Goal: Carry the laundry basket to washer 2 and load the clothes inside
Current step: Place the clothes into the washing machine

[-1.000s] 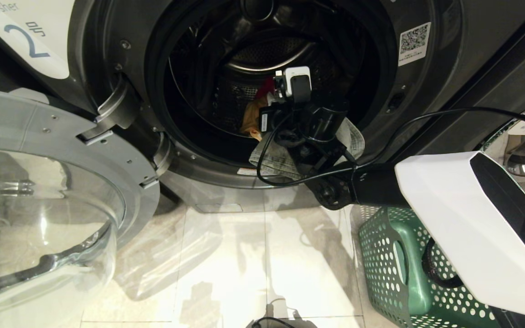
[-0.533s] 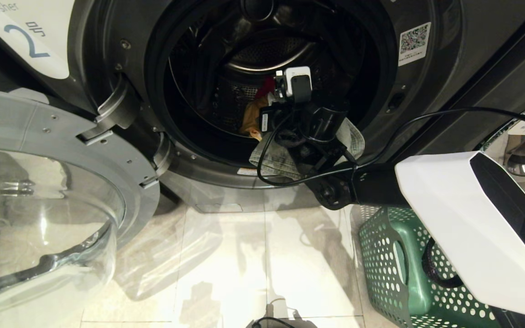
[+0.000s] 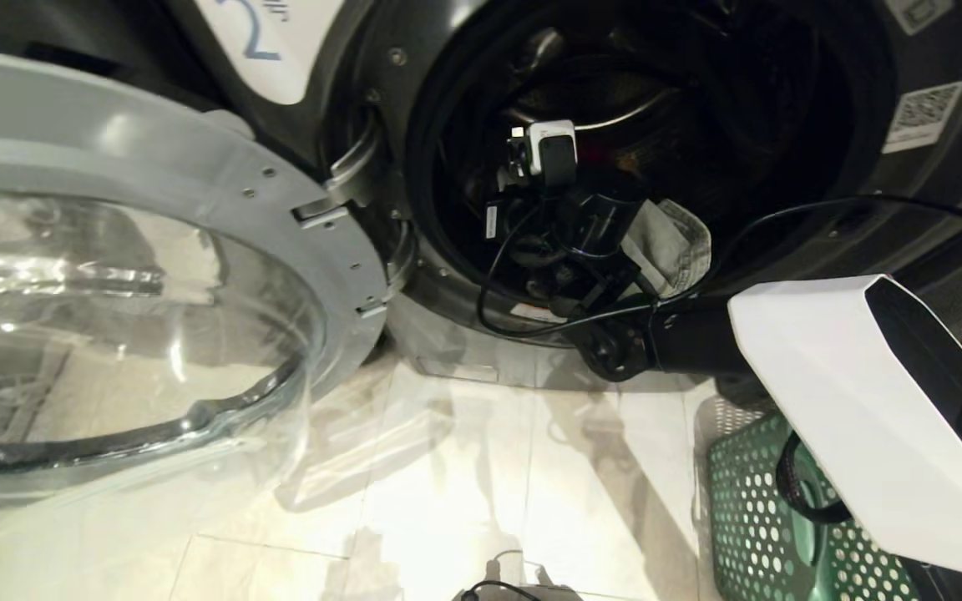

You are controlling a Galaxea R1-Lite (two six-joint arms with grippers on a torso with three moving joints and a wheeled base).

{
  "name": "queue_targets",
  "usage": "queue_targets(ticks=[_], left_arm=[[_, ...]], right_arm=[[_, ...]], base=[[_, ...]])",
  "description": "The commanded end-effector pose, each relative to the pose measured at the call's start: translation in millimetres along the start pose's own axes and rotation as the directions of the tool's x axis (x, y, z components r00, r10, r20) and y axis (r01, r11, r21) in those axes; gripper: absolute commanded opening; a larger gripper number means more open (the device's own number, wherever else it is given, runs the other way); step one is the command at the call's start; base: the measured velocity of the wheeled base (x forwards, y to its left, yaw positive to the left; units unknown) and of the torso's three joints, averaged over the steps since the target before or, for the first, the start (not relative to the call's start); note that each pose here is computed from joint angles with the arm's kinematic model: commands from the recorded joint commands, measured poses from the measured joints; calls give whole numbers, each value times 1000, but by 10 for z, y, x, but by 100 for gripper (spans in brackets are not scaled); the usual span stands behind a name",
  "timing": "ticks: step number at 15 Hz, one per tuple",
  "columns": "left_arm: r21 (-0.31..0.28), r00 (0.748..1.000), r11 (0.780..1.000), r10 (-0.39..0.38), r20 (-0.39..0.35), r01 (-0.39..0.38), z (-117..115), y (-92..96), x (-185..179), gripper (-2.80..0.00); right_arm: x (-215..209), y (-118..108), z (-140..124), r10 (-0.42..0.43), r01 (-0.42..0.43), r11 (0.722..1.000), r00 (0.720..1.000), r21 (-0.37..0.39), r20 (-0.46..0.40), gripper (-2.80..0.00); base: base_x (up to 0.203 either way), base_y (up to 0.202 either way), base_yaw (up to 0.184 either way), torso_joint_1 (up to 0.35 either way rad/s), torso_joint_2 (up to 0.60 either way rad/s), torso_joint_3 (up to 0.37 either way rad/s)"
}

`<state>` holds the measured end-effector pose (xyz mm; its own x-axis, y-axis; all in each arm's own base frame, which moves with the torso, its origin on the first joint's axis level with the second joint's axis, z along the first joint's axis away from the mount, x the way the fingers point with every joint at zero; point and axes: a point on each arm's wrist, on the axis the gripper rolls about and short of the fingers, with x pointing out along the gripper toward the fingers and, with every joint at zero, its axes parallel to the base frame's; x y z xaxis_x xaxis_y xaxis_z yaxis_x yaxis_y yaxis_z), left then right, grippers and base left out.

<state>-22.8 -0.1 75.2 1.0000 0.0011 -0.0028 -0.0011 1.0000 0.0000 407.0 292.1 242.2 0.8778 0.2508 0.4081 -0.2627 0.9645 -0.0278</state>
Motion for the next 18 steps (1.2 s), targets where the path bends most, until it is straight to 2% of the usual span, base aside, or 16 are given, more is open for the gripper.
queue_targets(ticks=[1, 4, 6, 12, 15, 18], left_arm=[[0, 1000, 1000, 0, -2, 0, 0, 0, 1, -280], [0, 1000, 1000, 0, -2, 0, 0, 0, 1, -280], [0, 1000, 1000, 0, -2, 0, 0, 0, 1, -280], [0, 1000, 1000, 0, -2, 0, 0, 0, 1, -280], [0, 1000, 1000, 0, -2, 0, 0, 0, 1, -280], [0, 1000, 1000, 0, -2, 0, 0, 0, 1, -280]], right_arm=[[12, -36, -7, -10, 10, 1000, 1000, -8, 3, -280], [43, -145, -11, -52, 52, 998, 999, -45, 12, -280], [61, -223, -13, -95, 96, 994, 995, -60, 26, -280], [26, -273, -65, -124, 124, 989, 992, -86, 6, -280], [-61, -326, -25, -135, 132, 986, 991, -99, -25, -280], [-159, -365, -4, -138, 136, 986, 990, -96, -17, -280]], base=[[5, -12, 175, 2, 8, 4], [1, -7, 148, -1, 3, 3], [0, 0, 0, 0, 0, 0], [0, 0, 0, 0, 0, 0], [0, 0, 0, 0, 0, 0], [0, 0, 0, 0, 0, 0]])
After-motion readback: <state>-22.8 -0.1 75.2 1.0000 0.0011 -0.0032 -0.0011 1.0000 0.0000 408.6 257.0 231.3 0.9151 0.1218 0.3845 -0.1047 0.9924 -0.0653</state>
